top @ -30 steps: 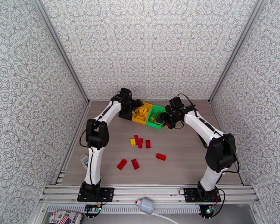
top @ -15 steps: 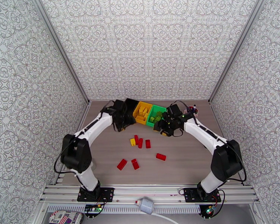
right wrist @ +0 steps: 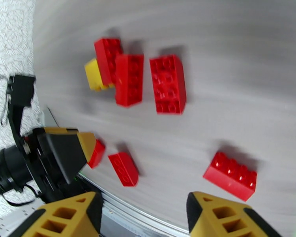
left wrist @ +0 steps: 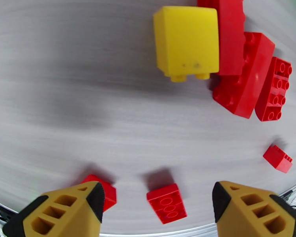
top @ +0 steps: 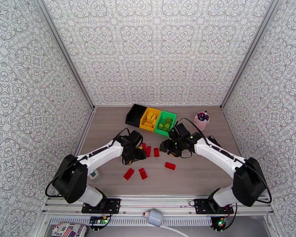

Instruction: Sort the legos into containers by color

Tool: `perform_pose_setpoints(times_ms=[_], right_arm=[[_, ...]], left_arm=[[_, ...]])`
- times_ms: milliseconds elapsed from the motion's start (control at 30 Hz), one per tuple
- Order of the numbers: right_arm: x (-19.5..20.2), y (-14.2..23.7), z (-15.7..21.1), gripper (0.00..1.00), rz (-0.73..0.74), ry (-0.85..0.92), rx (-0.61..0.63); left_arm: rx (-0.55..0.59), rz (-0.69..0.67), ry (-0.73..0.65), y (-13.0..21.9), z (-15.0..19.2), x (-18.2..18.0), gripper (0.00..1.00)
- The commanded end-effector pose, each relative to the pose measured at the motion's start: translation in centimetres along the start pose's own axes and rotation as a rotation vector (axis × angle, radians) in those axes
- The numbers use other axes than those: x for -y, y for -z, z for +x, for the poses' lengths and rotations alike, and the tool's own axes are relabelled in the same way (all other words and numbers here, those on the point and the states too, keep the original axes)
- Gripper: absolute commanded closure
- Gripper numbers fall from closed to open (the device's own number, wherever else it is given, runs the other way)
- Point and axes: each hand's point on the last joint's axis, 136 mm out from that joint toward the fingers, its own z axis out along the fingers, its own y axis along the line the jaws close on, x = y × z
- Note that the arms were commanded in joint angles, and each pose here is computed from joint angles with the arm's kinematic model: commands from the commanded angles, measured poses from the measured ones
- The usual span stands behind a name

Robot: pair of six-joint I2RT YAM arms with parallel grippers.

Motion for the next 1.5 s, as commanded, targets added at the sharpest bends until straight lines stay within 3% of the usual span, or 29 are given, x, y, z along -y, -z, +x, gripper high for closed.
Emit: perform_pose_setpoints(times_ms=[0,167,400,767,1200,1467], right_arm=[[0.7,-0.2,1.4,0.38,0.042,0.006,0.02],[1.6,-0.6,3.3,0.38,0.084,0.017,0.007],[1.7,-0.5,3.3,0.37,0.085,0.01,0.021],[1.1,-1.0,2.8,0.37,0.092,0.017,0.008],[0.7,-1.7,2.4,0.37,0.094,0.024,0.0],[-1.3,-2.3,0.4,0.38,0.073,0.064,-0.006]], left_arm=[[0.025,-0.024,0.013,-1.0,-1.1,0.3,0.24],[0.003,-0.059,0.008,-2.5,-2.2,0.0,0.25],[-0.01,-0.067,-0.021,-3.4,-4.4,1.1,0.26],[-0.029,-0.074,0.003,-4.5,-8.0,0.9,0.38],[-0.028,-0.064,-0.003,-3.5,-7.8,1.3,0.58],[0.007,0.044,0.0,-0.4,-7.9,3.0,0.68]])
